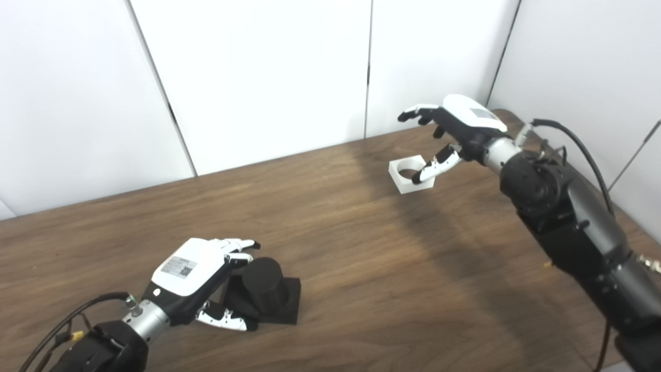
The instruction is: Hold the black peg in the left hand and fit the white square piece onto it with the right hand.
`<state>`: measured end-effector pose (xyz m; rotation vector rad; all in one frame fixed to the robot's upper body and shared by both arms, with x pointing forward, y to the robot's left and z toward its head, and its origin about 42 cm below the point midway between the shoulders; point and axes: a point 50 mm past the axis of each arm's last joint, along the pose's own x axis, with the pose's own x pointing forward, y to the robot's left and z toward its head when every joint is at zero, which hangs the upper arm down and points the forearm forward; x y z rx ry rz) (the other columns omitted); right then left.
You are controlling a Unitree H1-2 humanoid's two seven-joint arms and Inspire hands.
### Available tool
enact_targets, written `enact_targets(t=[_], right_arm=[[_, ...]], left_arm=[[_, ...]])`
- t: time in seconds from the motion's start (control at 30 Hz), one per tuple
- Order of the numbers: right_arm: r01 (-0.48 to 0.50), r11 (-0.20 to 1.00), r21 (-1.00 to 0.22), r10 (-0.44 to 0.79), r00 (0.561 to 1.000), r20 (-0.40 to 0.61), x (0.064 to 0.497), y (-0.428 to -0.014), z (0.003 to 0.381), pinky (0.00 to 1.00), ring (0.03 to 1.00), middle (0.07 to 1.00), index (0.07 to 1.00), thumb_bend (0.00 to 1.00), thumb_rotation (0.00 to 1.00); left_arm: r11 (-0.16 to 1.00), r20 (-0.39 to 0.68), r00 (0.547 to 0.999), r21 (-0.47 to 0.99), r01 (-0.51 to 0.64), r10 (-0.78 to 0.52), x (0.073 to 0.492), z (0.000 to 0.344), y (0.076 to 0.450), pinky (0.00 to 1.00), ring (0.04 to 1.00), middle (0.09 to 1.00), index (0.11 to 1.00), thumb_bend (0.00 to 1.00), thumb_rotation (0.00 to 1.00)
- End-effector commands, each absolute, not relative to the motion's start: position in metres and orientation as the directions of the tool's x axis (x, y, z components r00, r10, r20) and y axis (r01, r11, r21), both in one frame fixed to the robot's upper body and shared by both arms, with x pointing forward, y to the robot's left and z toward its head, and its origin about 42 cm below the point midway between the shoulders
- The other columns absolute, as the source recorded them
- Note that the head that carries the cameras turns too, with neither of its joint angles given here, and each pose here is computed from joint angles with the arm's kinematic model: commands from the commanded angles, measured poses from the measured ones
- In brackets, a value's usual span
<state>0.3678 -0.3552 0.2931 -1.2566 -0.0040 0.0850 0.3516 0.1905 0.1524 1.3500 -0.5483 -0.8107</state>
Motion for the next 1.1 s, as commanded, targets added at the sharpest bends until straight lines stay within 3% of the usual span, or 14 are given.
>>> enact_targets(t=[0.0,0.3,0.5,1.07], right_arm=[[-0.037,0.226,-0.974,0.072,0.997,-0.021,0.379,-0.361,0.324,0.78,0.922,0.913,0.846,0.82,0.16],[-0.193,0.034,-0.981,0.019,0.981,-0.193,0.405,-0.364,0.331,0.88,0.971,0.980,0.957,0.96,0.23],[-0.251,-0.117,-0.961,-0.094,0.966,-0.241,0.423,-0.359,0.319,0.84,0.963,0.987,0.955,0.99,0.19],[-0.289,-0.182,-0.940,-0.137,0.954,-0.267,0.451,-0.348,0.283,0.84,0.959,0.978,0.992,0.91,0.15]], left_arm=[[-0.141,-0.292,0.586,0.947,0.289,-0.756,0.331,0.114,0.216,0.77,0.844,0.861,0.490,0.52,0.06],[-0.146,-0.297,0.587,0.946,0.291,-0.753,0.328,0.112,0.219,0.77,0.850,0.865,0.491,0.52,0.06],[-0.127,-0.287,0.582,0.945,0.301,-0.761,0.328,0.113,0.216,0.76,0.843,0.860,0.490,0.52,0.06],[-0.141,-0.302,0.580,0.941,0.306,-0.757,0.325,0.115,0.216,0.78,0.858,0.869,0.491,0.52,0.06]])
